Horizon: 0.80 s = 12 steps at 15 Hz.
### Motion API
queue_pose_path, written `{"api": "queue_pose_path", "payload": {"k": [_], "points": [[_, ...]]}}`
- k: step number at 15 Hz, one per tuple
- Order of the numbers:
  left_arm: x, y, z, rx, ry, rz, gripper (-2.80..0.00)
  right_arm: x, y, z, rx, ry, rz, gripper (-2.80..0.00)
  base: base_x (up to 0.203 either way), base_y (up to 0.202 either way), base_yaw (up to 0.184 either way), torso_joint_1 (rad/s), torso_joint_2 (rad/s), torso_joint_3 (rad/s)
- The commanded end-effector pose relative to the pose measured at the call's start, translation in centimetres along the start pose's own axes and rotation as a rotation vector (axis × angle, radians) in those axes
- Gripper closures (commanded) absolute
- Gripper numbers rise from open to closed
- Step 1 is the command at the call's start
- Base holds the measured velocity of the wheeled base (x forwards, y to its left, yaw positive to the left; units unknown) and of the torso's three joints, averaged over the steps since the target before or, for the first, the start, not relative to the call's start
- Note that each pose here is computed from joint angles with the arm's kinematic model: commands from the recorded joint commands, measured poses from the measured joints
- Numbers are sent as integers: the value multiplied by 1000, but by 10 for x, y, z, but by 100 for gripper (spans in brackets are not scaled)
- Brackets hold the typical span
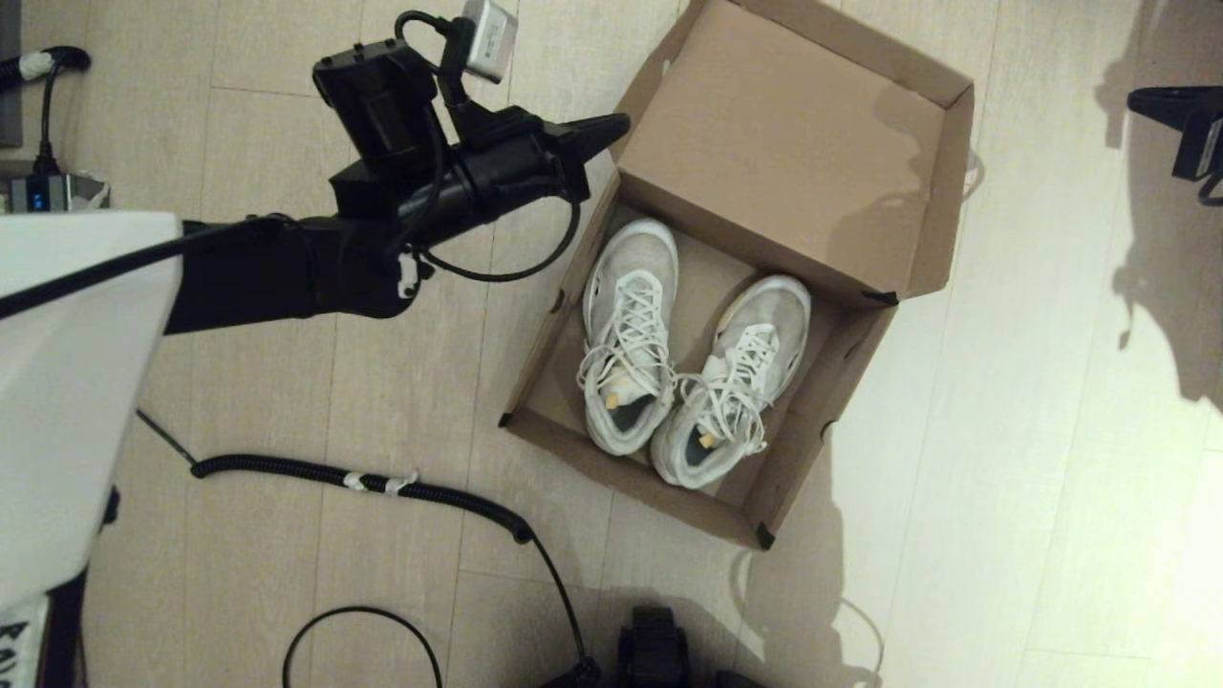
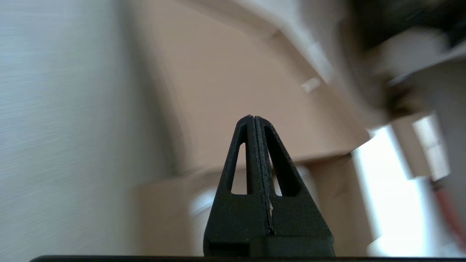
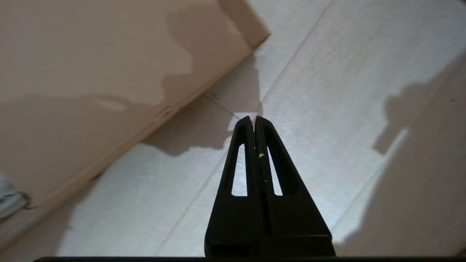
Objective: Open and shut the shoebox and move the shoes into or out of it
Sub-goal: Open the shoe box
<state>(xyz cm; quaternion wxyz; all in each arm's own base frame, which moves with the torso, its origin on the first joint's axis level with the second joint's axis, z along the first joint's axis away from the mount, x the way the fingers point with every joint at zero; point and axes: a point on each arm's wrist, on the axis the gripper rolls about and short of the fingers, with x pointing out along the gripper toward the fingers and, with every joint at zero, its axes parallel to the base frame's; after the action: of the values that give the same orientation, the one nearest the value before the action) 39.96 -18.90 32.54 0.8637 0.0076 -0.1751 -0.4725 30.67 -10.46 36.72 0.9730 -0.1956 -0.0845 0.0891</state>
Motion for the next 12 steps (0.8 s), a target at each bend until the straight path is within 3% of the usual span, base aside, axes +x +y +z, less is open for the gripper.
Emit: {"api": "queue_pose_path", "payload": {"k": [1,4,5,8,12], "points": [[-19,23,7,59,25,49,0,1,9,10,5,-13,32,0,0,0,0,0,0,0],[-33,45,-9,57,85,75,0,7,24,6,48,12,104,0,0,0,0,0,0,0],[-34,51,-20,49,102,85,0,12,31,2,111,30,141,0,0,0,0,0,0,0],[-35,62,-50,27,150,91,0,33,54,-13,407,96,216,0,0,0,0,0,0,0],[-39,76,-89,34,217,82,0,64,66,-49,500,181,235,0,0,0,0,0,0,0]]}}
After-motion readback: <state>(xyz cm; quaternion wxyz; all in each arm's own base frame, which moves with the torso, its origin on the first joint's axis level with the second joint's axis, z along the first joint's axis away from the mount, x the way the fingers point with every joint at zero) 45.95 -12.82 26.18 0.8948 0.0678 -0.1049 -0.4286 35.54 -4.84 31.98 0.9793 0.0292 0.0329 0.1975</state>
